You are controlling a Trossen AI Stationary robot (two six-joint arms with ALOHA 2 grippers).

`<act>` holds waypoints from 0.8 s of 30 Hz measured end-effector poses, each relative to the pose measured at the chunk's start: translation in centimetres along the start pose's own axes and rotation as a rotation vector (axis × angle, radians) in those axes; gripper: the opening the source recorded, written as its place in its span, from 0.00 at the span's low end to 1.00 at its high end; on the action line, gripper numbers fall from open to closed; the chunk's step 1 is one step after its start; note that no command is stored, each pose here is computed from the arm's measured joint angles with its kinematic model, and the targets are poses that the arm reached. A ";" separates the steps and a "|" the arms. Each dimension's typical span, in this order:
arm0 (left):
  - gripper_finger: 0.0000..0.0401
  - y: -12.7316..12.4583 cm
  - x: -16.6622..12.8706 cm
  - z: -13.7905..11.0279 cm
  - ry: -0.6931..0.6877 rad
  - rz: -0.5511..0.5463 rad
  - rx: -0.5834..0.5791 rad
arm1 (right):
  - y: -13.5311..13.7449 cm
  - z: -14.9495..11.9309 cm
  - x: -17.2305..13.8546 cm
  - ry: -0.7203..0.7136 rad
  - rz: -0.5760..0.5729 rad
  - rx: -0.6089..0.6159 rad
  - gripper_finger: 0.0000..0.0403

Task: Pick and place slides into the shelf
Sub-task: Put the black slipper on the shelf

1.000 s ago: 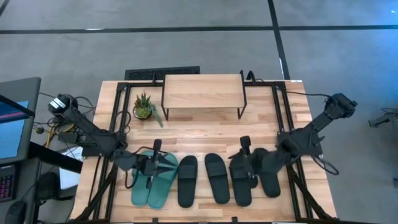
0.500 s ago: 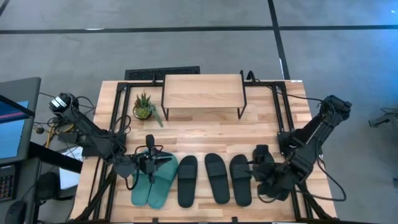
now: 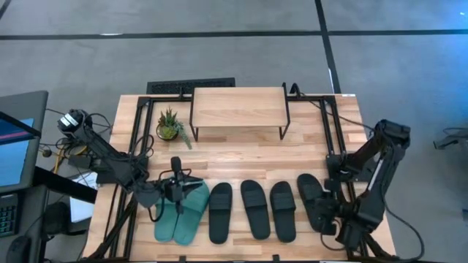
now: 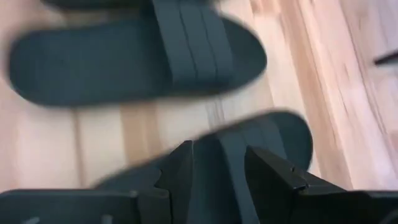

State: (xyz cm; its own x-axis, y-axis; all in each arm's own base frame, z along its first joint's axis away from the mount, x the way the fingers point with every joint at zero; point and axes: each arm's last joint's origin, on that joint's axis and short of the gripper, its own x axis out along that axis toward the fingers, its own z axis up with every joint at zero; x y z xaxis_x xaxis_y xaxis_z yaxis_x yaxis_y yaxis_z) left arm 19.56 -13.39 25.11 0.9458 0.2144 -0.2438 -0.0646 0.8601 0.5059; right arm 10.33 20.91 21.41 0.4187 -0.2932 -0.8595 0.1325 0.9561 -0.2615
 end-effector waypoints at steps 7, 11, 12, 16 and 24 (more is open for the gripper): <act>0.14 0.6 0.5 0.1 -0.001 0.026 -0.027 | 1.6 -1.4 1.9 0.064 -0.124 -0.087 0.32; 0.14 0.8 0.7 0.0 0.002 0.034 -0.033 | 1.9 -2.1 2.4 0.155 -0.168 -0.104 0.34; 0.14 0.8 0.8 0.0 0.003 0.036 -0.034 | 2.0 -2.2 2.5 0.163 -0.172 -0.107 0.34; 0.14 1.0 1.0 0.0 0.007 0.042 -0.037 | 1.8 -2.3 2.6 0.172 -0.209 -0.123 0.33; 0.14 1.1 1.1 -0.1 0.006 0.025 -0.039 | 1.7 -1.9 2.8 0.170 -0.214 -0.171 0.30</act>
State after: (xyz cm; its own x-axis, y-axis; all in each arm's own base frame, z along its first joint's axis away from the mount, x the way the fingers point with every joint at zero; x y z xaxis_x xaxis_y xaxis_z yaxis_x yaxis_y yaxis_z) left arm 20.52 -12.18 25.32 0.9420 0.2388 -0.2360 -0.1009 0.8717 0.4795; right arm 10.02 21.70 17.69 0.2399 -0.4969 -0.8340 0.0429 0.8637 -0.5022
